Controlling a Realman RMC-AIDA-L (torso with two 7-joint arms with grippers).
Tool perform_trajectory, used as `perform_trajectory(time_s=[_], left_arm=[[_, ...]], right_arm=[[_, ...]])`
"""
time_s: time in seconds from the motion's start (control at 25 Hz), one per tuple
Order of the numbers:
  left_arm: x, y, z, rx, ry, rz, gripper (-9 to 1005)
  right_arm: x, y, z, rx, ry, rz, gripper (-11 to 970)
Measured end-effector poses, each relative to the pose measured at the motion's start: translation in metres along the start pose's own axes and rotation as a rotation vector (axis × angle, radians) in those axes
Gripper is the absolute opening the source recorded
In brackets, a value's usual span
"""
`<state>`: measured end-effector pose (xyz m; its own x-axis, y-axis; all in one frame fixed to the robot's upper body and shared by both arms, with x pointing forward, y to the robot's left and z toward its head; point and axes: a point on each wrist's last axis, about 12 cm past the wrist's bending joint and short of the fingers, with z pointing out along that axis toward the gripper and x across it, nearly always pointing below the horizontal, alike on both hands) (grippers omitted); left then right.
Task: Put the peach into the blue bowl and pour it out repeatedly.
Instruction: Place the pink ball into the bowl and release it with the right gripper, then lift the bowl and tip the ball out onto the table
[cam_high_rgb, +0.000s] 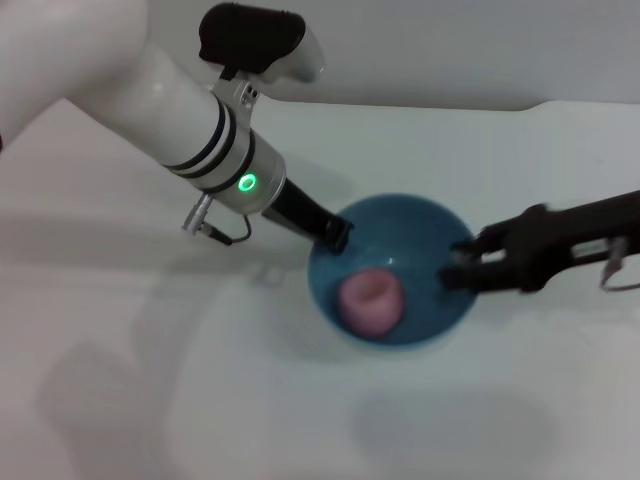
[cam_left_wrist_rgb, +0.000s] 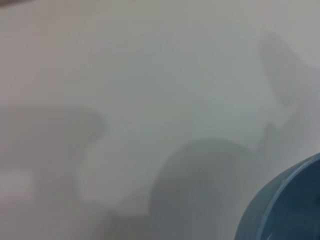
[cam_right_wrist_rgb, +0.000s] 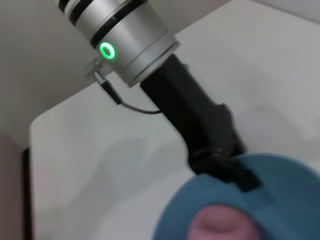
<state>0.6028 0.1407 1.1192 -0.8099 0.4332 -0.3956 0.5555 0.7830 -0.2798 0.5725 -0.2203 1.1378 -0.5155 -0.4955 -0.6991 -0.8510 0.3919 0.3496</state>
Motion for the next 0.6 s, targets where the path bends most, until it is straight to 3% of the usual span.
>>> perform_trajectory(time_s=[0.16,0.32,0.6], left_arm=[[-0.004,0.0,0.009,-0.05,-0.087,0.042,-2],[-0.004,-0.015,0.027,-0.103,-0.164,0.17,-2],[0.003,-0.041,0.052,-0.145,-0.316,0.351,-1]], right_arm=[[0.019,-0.015,-0.033,0.102,-0.129,0.129,480],[0.06,-0.027,-0.075,0.227,-0.318,0.312,480],[0.14,-0.023,-0.124,0.373,-0.514,0.566,481]])
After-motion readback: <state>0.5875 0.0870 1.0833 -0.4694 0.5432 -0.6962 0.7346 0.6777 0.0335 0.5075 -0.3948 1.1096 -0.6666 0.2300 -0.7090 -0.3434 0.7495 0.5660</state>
